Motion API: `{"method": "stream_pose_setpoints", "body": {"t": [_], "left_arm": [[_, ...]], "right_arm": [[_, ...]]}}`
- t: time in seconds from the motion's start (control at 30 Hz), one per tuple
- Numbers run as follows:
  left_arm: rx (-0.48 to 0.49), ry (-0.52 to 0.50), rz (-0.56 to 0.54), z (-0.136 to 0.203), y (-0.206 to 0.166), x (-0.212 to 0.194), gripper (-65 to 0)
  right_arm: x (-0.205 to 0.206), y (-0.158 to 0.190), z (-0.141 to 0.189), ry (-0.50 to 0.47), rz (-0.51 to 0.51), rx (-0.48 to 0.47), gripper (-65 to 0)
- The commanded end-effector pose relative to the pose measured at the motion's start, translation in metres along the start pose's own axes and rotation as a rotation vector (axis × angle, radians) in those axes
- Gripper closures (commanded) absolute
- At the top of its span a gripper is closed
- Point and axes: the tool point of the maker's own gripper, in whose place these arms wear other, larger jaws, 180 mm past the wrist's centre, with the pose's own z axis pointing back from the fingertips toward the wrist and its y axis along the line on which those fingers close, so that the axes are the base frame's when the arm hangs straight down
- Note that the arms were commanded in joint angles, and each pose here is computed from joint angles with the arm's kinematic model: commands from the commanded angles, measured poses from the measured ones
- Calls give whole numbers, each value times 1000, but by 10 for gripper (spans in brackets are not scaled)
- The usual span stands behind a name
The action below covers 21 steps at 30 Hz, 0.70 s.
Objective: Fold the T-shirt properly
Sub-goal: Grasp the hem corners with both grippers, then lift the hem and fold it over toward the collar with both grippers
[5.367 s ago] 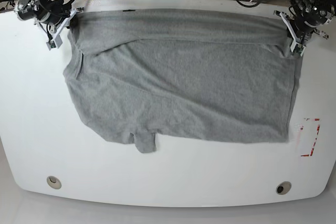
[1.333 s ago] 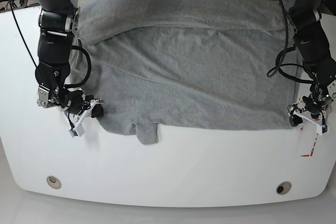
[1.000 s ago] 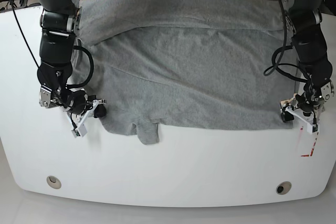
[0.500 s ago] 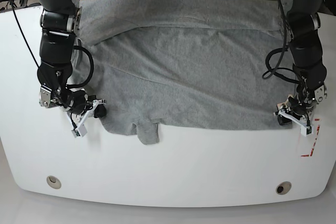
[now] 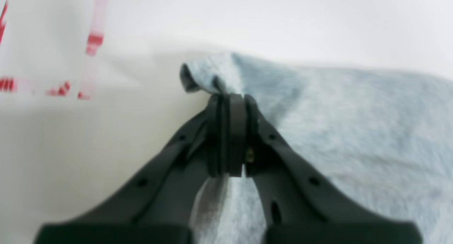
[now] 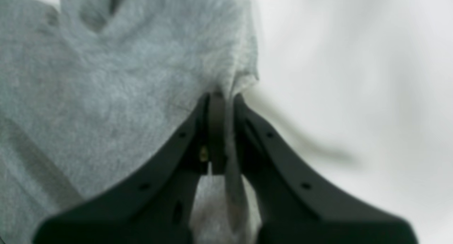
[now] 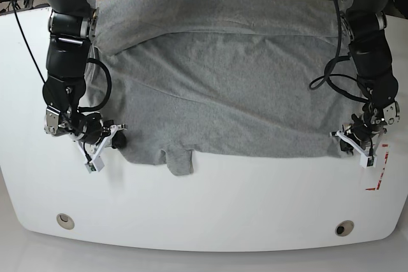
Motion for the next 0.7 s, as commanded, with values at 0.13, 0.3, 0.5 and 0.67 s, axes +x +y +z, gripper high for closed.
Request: {"method": "stream_pose_setpoints", "body": {"t": [0.13,0.3,0.5,0.67], "left_arm": [[-25,-85,-115,23,-5,48,0],[7,-107,-209,45,-9,52,0],[36,-115,-286,69,-18,45,0],[94,-127,-294,97,-11,34,0]], "right_arm": [[45,-9,34,-102,74,-52,0],[52,-12,59,-107,117,-107,0],[44,-14,84,-81,161,-170,0],[31,-16,111,-68,184,-240,0]]}}
